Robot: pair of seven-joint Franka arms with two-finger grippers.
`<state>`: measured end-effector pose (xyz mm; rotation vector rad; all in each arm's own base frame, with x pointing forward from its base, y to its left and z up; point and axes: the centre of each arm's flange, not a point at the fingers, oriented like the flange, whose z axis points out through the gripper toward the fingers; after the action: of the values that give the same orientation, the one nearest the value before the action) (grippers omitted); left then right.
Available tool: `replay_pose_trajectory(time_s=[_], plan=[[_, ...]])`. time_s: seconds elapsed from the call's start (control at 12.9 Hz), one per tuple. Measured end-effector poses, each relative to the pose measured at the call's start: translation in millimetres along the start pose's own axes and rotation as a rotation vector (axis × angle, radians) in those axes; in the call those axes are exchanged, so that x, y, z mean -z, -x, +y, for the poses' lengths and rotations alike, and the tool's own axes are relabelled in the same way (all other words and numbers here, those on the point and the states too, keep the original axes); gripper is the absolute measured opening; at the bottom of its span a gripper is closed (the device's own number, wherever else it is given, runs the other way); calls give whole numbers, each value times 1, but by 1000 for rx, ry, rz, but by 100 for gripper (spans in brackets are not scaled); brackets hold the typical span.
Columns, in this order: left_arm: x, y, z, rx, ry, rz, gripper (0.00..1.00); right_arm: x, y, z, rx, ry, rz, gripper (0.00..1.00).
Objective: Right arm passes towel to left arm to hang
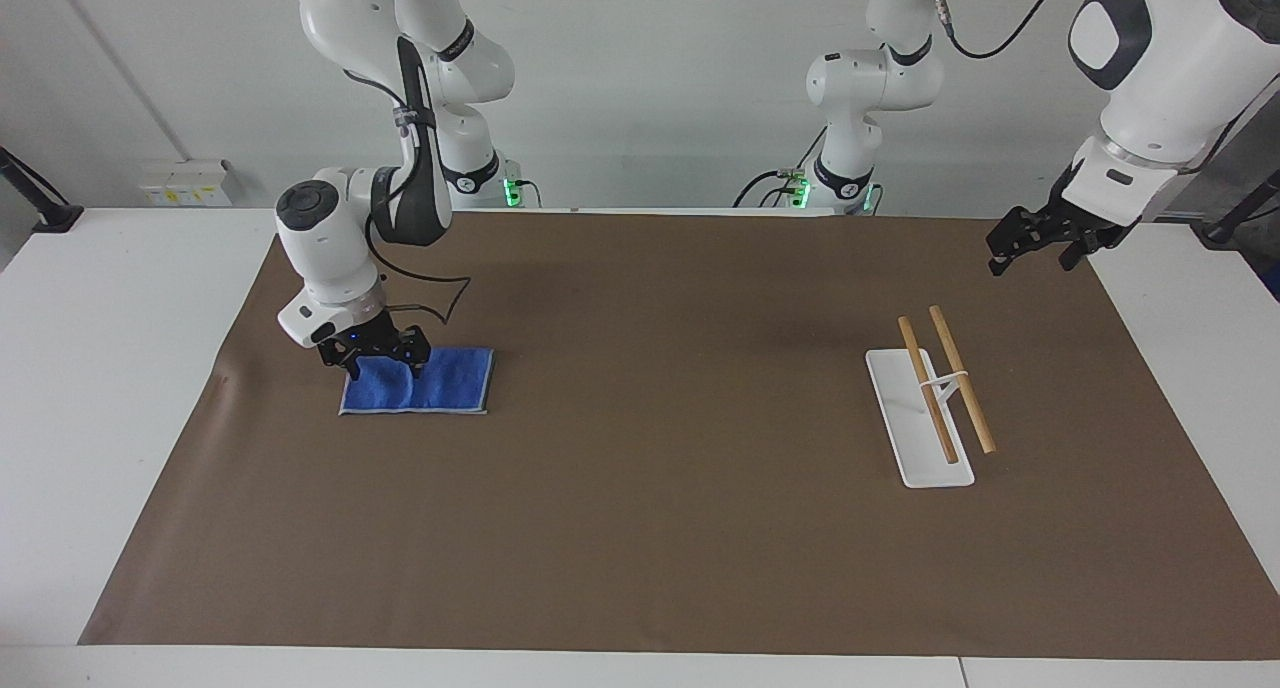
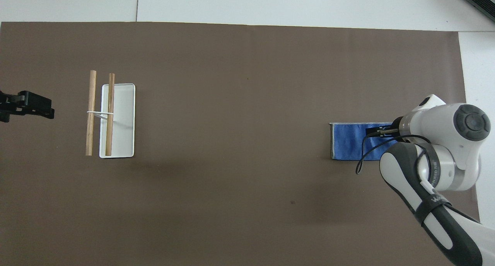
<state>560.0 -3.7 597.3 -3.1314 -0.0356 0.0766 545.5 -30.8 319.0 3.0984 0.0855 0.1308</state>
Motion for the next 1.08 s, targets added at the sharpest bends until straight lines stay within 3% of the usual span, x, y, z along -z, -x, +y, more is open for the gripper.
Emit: replay_pose_trajectory(time_s=[0.85, 1.08], plan=[[0, 0, 0, 1, 0, 0, 100, -40, 15, -3, 44, -1, -30, 100], [0, 0, 3, -4, 0, 1, 100, -36, 13, -3, 45, 0, -20, 64]])
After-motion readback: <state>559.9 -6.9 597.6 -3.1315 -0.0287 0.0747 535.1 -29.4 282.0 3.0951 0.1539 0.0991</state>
